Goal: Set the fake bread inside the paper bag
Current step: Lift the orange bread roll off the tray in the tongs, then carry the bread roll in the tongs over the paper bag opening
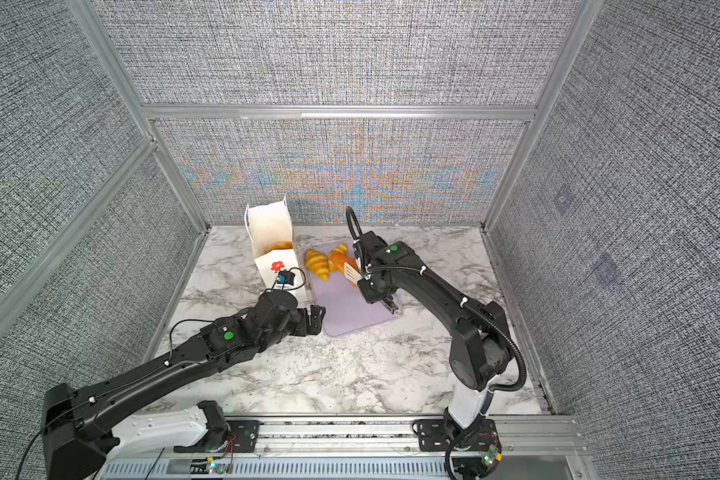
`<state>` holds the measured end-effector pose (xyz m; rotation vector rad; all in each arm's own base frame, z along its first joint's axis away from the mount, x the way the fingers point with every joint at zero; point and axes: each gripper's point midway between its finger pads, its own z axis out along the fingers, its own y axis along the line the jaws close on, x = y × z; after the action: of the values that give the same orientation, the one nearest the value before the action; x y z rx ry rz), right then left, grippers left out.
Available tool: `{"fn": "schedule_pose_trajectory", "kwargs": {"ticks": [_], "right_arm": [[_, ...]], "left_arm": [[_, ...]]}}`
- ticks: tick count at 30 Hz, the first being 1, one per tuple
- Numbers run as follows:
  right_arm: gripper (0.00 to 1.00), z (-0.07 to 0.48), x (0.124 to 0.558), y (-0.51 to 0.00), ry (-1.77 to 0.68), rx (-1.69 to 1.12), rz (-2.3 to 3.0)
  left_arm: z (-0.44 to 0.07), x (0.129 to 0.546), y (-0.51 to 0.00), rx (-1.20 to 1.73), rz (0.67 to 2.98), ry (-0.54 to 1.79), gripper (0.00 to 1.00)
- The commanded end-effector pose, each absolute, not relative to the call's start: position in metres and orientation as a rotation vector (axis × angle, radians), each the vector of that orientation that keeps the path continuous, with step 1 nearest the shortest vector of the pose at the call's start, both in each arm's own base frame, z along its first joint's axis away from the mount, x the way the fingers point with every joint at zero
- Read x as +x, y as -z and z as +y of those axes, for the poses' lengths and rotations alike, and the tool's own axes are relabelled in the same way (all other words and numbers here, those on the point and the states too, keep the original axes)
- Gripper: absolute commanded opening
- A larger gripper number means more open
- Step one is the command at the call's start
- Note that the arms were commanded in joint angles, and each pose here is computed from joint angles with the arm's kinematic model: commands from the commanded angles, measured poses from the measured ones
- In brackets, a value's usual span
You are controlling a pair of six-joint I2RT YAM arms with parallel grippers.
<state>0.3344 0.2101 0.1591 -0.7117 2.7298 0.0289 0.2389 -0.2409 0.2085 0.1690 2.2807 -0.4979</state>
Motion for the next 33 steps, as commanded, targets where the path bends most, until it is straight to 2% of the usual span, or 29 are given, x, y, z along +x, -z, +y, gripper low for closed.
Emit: {"fn": "schedule_pose_trajectory", "kwargs": {"ticks": [1,8,33], "right_arm": [[0.36,0.220,0.334,-0.171,-0.085,-0.697,2.705],[0.36,0.234,0.334,-0.194,-0.148,-0.695,2.659],[0.36,0.279,0.329,-0.327,-0.484,-0.703,2.363]], "left_arm": [[-0.232,0.240,-0.215,0.166,2.261,0.454,0.99],[-0.223,0.241,-0.231,0.151,2.229,0.424,0.99],[-0.180,0.246,-0.326,0.125,2.092,0.333,1.00]]}}
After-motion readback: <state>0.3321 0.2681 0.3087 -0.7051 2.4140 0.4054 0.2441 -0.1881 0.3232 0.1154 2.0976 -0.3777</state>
